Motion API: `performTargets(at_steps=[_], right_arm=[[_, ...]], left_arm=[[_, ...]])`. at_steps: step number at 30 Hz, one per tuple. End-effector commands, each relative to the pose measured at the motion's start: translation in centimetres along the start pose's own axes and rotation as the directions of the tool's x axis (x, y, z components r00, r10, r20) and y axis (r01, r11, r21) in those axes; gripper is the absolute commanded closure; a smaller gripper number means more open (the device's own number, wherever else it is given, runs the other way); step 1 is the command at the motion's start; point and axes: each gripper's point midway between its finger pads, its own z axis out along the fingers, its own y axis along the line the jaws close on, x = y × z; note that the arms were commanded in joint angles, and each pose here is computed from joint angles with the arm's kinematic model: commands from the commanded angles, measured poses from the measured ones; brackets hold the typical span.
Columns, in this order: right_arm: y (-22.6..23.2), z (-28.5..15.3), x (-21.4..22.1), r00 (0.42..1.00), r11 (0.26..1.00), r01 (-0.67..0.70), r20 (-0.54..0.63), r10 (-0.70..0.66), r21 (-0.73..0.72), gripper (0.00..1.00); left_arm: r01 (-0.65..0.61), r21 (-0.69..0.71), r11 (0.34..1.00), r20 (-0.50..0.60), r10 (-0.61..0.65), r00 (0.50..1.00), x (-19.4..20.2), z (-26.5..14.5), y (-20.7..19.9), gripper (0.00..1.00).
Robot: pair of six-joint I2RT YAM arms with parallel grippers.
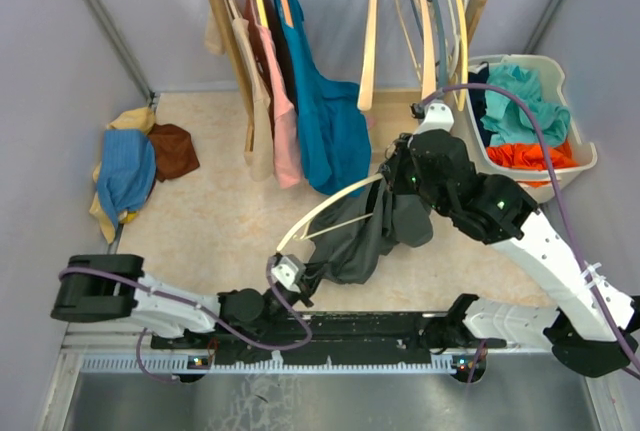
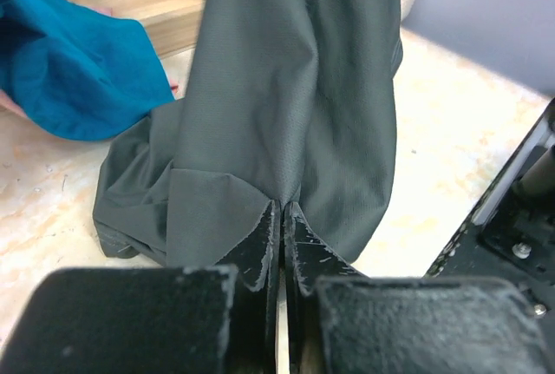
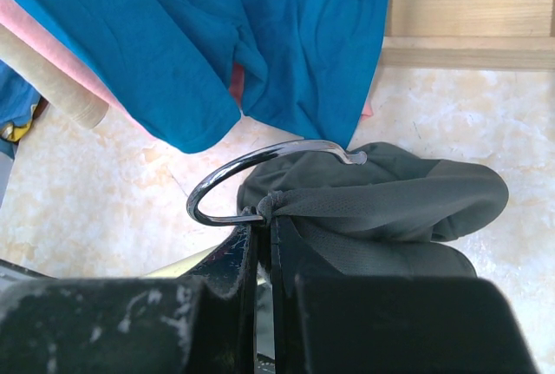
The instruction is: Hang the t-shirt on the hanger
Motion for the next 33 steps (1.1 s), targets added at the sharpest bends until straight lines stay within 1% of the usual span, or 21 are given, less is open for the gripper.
performTargets(at_steps=[1,2,4,7,11,16,19,22,27,33], right_arm=[[0.0,-1.4,-2.6,0.993,0.998,-0.06,0.099,0.062,-0.021,1.0],[-0.1,-1.4,-2.5,0.993,0.998,-0.062,0.099,0.063,-0.02,1.0],[-0.2,-1.4,-2.4,0.993,0.998,-0.064,0.098,0.066,-0.02,1.0],[-0.2,-1.5,-2.2,0.992,0.997,-0.07,0.099,0.072,-0.027,1.0],[-0.3,-1.7,-2.0,0.992,0.997,-0.07,0.104,0.074,-0.038,1.0],[-0.9,-1.7,-1.5,0.992,0.998,-0.055,0.114,0.058,-0.035,1.0],[-1.2,-1.5,-1.4,0.99,0.998,-0.049,0.132,0.053,-0.031,1.0],[-1.6,-1.5,-1.6,0.986,0.998,-0.051,0.159,0.053,-0.023,1.0],[-1.7,-1.4,-2.0,0.979,0.999,-0.048,0.199,0.052,-0.026,1.0],[-2.7,-1.2,-2.4,0.967,0.999,-0.051,0.249,0.047,0.012,1.0]], left_arm=[[0.098,-0.045,0.994,0.004,-0.098,0.995,-0.6,-1.8,1.5,0.98],[0.094,-0.057,0.994,-0.031,-0.096,0.995,0.1,-2.3,1.9,0.98],[0.137,-0.077,0.988,-0.058,-0.142,0.988,0.5,-3.0,2.5,0.98],[0.174,-0.109,0.979,-0.051,-0.18,0.982,0.3,-4.0,3.6,0.98],[0.18,-0.177,0.967,-0.064,-0.194,0.979,0.2,-4.8,5.3,0.98],[0.203,-0.226,0.953,-0.087,-0.227,0.97,-1.6,-5.6,6.2,0.98],[0.194,-0.253,0.948,-0.136,-0.234,0.963,-2.5,-6.2,6.6,0.98],[0.207,-0.269,0.941,-0.153,-0.254,0.955,-3.7,-6.7,6.8,0.98],[0.245,-0.257,0.935,-0.143,-0.288,0.947,-5.7,-7.0,6.8,0.98],[0.297,-0.23,0.927,-0.122,-0.33,0.936,-8.2,-7.6,6.9,0.98]])
